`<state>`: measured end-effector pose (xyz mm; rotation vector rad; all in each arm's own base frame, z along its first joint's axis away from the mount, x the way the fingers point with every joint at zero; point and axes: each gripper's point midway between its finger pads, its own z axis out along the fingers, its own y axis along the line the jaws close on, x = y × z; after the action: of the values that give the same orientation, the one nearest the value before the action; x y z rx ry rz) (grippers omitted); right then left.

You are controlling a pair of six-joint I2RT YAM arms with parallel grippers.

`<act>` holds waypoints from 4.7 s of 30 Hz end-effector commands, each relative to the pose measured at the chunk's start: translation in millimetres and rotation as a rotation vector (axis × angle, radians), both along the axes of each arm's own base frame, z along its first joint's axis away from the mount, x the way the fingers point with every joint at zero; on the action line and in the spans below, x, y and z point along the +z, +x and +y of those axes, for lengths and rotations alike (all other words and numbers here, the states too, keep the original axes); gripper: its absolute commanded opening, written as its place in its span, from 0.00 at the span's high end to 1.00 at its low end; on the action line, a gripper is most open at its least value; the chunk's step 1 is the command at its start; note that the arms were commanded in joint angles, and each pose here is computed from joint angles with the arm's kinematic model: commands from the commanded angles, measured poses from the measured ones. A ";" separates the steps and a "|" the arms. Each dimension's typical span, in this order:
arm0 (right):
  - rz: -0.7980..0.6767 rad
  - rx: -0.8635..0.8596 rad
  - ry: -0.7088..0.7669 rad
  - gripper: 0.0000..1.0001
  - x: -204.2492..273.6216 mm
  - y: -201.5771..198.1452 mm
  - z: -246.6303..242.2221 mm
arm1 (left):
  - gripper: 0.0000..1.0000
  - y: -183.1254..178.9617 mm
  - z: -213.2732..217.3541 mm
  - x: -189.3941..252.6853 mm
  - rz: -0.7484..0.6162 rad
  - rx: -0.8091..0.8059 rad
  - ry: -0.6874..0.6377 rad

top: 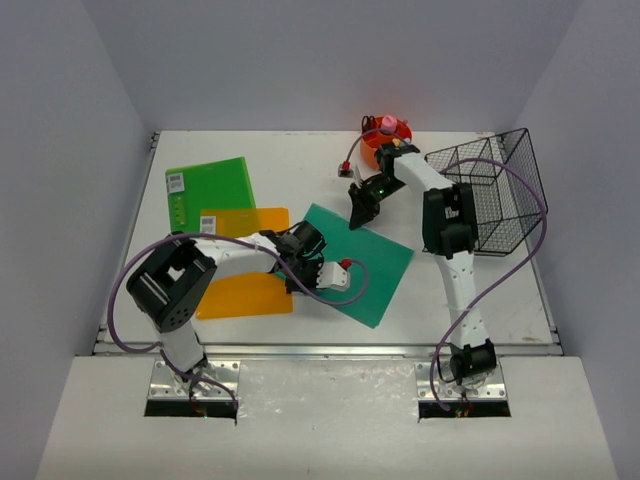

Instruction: Organize the desk

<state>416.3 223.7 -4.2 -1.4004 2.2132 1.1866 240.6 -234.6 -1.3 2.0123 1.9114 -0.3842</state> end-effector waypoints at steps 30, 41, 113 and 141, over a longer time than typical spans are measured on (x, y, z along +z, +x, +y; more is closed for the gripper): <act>0.834 -0.075 0.119 0.72 102.9 -143.8 80.4 | 1.00 83.3 0.2 1.2 -0.454 0.072 -0.021; 0.719 -0.026 0.136 1.00 113.7 -135.2 87.4 | 0.94 86.8 0.4 18.0 -0.498 0.101 -0.052; -0.136 -0.431 0.911 1.00 428.4 -18.3 59.6 | 0.11 167.3 96.1 284.3 0.344 1.059 -1.380; -0.113 -0.459 0.718 0.01 381.1 4.0 19.0 | 1.00 102.2 45.6 312.2 0.316 0.450 -1.247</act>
<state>411.3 283.0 364.5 -0.5461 1.6353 1.5924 363.5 -190.3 308.2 0.3984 1.5898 -1.5649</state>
